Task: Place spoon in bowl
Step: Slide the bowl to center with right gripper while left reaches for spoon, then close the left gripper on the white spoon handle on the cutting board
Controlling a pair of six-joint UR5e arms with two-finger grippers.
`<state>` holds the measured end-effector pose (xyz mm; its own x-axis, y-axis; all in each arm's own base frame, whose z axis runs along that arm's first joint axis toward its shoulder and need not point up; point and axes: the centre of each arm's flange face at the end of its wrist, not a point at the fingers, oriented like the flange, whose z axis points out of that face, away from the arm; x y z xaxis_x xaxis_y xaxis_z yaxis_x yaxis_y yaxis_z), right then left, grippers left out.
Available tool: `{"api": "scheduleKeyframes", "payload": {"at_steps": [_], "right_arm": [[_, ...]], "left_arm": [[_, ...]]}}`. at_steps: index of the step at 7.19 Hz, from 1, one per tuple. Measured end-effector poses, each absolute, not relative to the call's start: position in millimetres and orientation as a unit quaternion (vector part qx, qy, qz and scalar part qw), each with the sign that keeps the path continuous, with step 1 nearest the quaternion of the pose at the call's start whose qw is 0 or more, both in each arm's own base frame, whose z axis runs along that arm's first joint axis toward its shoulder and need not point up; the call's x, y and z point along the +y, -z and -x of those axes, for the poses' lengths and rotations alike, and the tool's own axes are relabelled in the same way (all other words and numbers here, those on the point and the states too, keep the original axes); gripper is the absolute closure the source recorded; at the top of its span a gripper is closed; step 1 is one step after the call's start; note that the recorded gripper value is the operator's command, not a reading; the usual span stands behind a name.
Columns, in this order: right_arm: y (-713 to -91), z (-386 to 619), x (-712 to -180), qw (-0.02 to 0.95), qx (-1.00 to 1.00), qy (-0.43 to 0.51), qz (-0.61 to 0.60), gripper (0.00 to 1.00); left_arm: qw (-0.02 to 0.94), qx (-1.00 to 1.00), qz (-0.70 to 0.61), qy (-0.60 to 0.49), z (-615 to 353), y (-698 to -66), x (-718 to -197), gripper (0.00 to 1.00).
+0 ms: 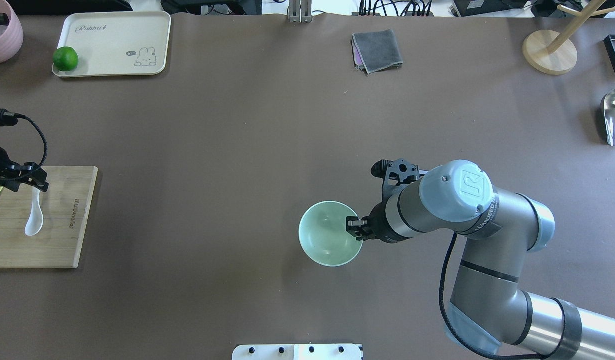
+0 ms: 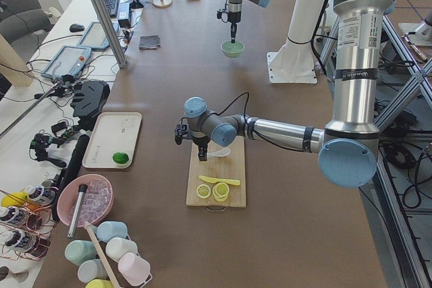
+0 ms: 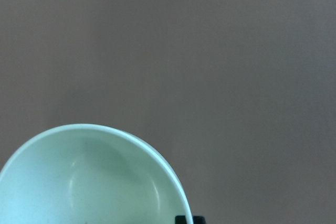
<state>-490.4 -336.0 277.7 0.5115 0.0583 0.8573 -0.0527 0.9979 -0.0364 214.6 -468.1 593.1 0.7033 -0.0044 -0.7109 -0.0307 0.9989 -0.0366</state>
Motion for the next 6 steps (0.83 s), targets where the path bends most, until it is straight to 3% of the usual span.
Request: {"api": "scheduleKeyframes", "payload": {"at_steps": [1, 4, 6], "right_arm": [[-273.8, 497.3, -334.2, 0.869, -0.494, -0.032, 0.001, 1.00], [-268.1, 506.2, -329.2, 0.868, -0.496, -0.029, 0.002, 1.00], [-266.4, 509.1, -328.4, 0.867, -0.497, -0.029, 0.001, 1.00]], "left_arm": [[0.921, 0.388, 0.022, -0.009, -215.5, -597.2, -465.9, 0.38], [0.921, 0.389, 0.028, -0.006, -219.6, -602.0, -461.0, 0.61], [0.920, 0.390, 0.030, -0.002, -221.0, -601.5, -460.3, 1.00]]}}
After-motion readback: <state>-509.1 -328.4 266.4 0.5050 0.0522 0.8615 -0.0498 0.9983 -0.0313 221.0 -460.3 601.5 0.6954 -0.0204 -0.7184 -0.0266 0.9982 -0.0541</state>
